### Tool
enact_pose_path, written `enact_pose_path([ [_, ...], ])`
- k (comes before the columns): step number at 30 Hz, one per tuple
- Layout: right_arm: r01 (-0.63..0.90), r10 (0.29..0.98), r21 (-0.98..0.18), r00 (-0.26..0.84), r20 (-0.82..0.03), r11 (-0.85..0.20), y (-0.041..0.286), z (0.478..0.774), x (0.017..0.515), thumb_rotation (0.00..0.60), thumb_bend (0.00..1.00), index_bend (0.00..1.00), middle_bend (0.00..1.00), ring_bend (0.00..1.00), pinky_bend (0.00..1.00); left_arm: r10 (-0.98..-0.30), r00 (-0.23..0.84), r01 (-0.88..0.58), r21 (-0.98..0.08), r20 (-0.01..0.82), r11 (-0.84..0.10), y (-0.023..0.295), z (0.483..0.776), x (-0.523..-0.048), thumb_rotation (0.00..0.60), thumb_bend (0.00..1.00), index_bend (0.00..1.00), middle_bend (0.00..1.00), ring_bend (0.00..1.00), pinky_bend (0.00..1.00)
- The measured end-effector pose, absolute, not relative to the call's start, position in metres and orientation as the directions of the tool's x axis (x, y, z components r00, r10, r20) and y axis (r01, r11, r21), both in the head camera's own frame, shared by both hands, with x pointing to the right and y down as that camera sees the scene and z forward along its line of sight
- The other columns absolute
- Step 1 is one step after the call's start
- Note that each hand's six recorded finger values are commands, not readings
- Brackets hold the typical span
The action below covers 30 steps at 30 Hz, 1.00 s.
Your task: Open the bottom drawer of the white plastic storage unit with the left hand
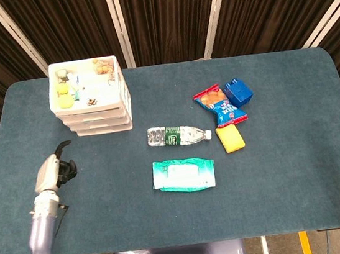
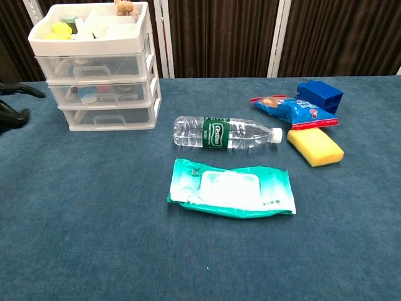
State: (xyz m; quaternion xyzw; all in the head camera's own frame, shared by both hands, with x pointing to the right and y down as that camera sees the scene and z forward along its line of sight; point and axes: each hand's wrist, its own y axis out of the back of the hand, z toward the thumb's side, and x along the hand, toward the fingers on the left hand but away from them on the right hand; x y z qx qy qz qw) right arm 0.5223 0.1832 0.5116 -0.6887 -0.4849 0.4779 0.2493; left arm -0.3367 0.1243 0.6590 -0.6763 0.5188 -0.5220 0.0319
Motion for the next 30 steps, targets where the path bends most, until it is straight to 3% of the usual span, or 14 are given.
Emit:
enact_pose_path([
  [7, 0.444, 0.906, -0.799, 0.079, -0.416, -0.405, 0.183, 0.51, 0.522, 0.6, 0.12, 0.0, 0.0, 0.0, 0.0, -0.632, -0.016, -0.766, -0.416, 0.775, -0.491, 0.113, 0.69, -0.284, 0.6, 0.7, 0.06, 0.96, 0.92, 0.9],
  [10, 0.45, 0.905, -0.796, 0.078, -0.417, -0.406, 0.183, 0.51, 0.523, 0.6, 0.12, 0.0, 0.0, 0.0, 0.0, -0.618, 0.011, -0.779, -0.381, 0.786, -0.499, 0.107, 0.699, -0.268, 0.6, 0.71, 0.06, 0.96, 0.92, 0.9],
  [19, 0.465, 0.906, -0.788, 0.077, -0.417, -0.403, 0.182, 0.509, 0.524, 0.6, 0.12, 0.0, 0.0, 0.0, 0.0, -0.637, 0.034, -0.812, -0.35, 0.77, -0.467, 0.089, 0.709, -0.24, 0.6, 0.71, 0.06, 0.96, 0.92, 0.9],
  [30, 0.473, 0.906, -0.784, 0.081, -0.415, -0.402, 0.182, 0.509, 0.523, 0.6, 0.12, 0.0, 0.0, 0.0, 0.0, -0.663, -0.004, -0.825, -0.377, 0.748, -0.42, 0.084, 0.716, -0.241, 0.6, 0.71, 0.06, 0.96, 0.92, 0.9],
])
